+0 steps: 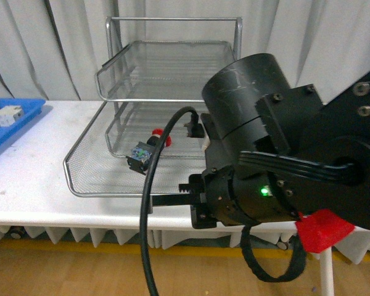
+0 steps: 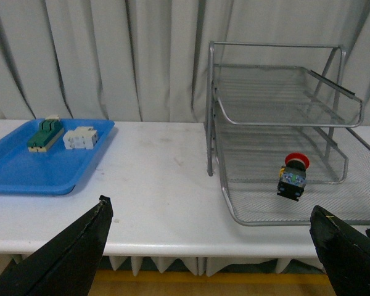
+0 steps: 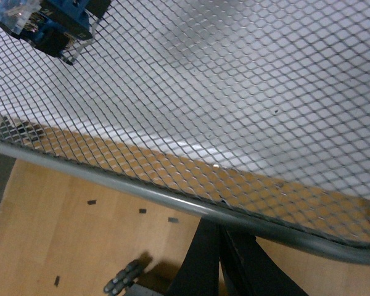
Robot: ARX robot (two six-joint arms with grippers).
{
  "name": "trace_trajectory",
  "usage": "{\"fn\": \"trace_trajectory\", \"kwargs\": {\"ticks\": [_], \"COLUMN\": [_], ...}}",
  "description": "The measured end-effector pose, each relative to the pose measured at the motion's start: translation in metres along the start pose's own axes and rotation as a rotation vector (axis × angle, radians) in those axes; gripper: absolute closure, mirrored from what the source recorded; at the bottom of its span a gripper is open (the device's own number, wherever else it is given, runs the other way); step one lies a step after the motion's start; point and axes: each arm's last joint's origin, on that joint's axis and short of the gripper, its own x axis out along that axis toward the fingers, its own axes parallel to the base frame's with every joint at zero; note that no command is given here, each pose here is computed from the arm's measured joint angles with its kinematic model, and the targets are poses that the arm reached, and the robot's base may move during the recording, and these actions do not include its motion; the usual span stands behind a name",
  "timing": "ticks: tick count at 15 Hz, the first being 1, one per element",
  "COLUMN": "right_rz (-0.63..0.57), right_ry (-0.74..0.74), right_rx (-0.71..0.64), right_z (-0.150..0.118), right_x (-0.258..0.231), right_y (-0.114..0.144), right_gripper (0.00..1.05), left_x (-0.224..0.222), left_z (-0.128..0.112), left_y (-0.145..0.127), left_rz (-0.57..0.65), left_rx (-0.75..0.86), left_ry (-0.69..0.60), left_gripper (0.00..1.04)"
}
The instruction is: Place button on rack with both arms
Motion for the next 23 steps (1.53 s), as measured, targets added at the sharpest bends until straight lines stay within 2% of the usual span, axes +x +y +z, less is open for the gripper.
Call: {"fn": "trace_trajectory", "kwargs": {"ticks": [5,10,11,13,14,18,20,23], "right_rz": [-0.078,-0.081,-0.099,-0.156,-0.175,-0.196,-0.174,-0.193], "right_ry": [-0.030,-0.031,-0.145,-0.353,-0.369,-0.303,-0.342,-0.472], "right_rx": [-0.021,-0.079,-0.102,-0.092,-0.094,-0.118,-0.112,-0.083], "right_z": [0.009,0.019,0.039,0.090,0.095,0.084,0.082,0.068], "right_x": [0.031,0.056,0.054,0.035,0.030,0.057,0.039,-0.019], "right_y": [0.009,0.025,0.029,0.016,0.012,0.005,0.003,-0.014], "right_gripper": [1.03,1.03,1.03,1.03,1.03,1.03,1.03,1.03], "left_x": [0.000,0.000,0.000,0.000,0.000,0.000,0.000,0.000], "left_z": [0.000,0.000,0.000,0.000,0.000,0.000,0.000,0.000], "left_y": [0.000,0.000,0.000,0.000,0.000,0.000,0.000,0.000], "left_rz": [0.000,0.000,0.000,0.000,0.000,0.000,0.000,0.000], "left_rx": [0.000,0.000,0.000,0.000,0.000,0.000,0.000,0.000], "left_ry": [0.000,0.000,0.000,0.000,0.001,0.000,0.000,0.000], "left_gripper": [0.07,0.07,0.07,0.07,0.07,0.07,0.07,0.07]}}
